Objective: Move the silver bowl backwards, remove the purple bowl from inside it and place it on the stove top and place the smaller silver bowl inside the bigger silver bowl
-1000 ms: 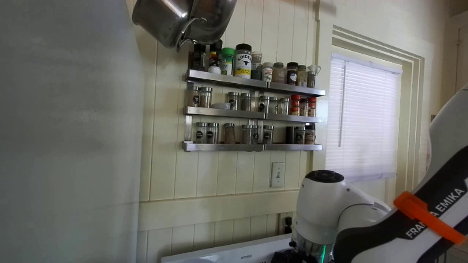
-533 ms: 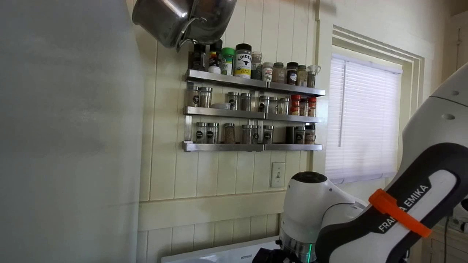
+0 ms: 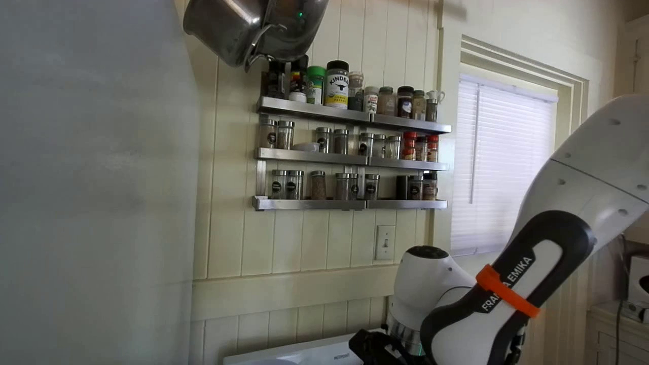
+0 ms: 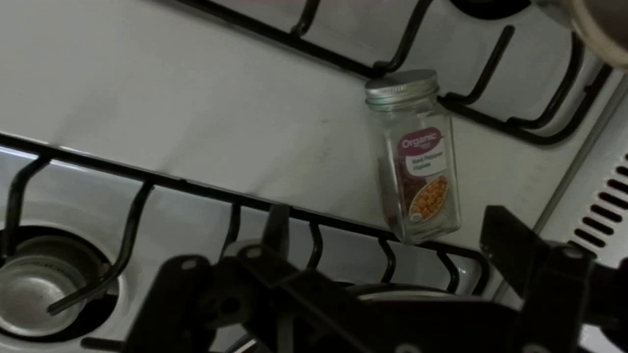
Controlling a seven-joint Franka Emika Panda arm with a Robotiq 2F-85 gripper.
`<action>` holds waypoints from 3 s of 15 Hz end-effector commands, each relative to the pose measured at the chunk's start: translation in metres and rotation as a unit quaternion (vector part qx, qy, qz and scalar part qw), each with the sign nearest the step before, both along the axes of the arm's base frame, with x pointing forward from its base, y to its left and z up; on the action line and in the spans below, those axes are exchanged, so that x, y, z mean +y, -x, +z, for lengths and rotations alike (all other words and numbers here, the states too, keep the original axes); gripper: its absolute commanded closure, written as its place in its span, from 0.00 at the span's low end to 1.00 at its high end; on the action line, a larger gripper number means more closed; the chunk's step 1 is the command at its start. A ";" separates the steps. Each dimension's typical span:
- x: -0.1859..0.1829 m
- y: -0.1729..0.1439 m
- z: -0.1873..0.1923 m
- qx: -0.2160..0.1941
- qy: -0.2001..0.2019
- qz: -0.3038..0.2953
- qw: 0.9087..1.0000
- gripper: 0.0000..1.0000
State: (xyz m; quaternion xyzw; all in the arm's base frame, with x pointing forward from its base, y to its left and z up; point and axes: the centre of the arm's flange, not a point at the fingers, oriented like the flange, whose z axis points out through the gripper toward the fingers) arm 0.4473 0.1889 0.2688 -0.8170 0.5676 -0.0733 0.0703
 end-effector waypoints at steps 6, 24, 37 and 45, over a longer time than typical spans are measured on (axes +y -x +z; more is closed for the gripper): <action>0.017 -0.059 -0.042 0.032 -0.038 -0.034 0.998 0.00; 0.017 -0.059 -0.048 0.075 -0.044 -0.020 0.996 0.74; 0.013 0.023 0.029 0.164 -0.045 0.043 0.984 0.75; 0.023 0.020 0.072 0.030 -0.139 0.087 0.986 0.75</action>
